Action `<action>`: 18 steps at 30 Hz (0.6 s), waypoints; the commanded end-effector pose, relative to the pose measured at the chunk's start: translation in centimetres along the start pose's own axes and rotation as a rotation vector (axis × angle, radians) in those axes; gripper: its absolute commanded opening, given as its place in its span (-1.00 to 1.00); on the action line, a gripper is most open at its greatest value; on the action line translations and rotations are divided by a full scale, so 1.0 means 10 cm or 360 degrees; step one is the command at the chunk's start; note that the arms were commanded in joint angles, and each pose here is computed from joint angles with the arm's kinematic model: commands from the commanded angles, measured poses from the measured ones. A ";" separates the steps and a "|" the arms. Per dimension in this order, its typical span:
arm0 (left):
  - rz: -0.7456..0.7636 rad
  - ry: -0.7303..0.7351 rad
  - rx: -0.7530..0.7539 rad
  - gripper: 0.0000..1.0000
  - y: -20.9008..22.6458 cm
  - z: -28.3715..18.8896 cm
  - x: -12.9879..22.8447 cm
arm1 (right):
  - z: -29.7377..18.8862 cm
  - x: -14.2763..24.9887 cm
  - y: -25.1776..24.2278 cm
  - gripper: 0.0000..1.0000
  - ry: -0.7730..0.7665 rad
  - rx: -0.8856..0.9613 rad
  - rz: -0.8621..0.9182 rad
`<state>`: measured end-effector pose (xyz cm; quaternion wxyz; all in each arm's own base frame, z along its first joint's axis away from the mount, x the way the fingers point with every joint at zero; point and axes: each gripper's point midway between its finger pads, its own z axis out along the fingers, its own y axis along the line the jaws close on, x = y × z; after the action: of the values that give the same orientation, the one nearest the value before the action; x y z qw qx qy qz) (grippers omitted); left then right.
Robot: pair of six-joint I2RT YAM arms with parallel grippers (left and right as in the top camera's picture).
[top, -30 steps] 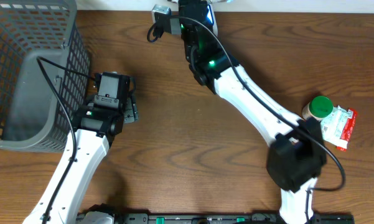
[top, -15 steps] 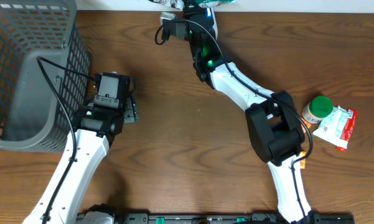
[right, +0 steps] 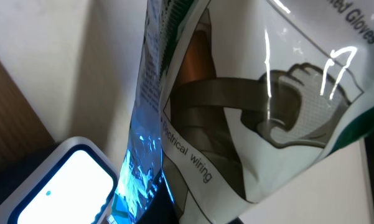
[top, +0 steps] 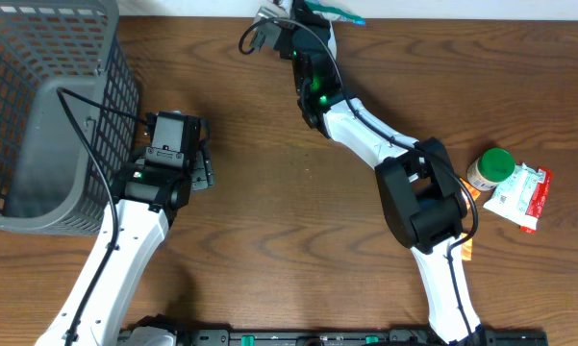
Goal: Scan the item barcode
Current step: 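Hold the green gloves pack in front of the scanner with the right gripper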
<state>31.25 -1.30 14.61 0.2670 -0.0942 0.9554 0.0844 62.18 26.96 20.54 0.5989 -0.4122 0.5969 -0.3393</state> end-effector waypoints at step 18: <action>-0.0008 -0.0017 -0.0022 0.64 0.03 -0.01 -0.03 | -0.02 0.27 -0.14 -0.98 0.0240 0.0196 0.0597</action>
<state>31.24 -1.30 14.60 0.2669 -0.0943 0.9554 0.0844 62.38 23.46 20.61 0.6205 -0.2543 0.6777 -0.3019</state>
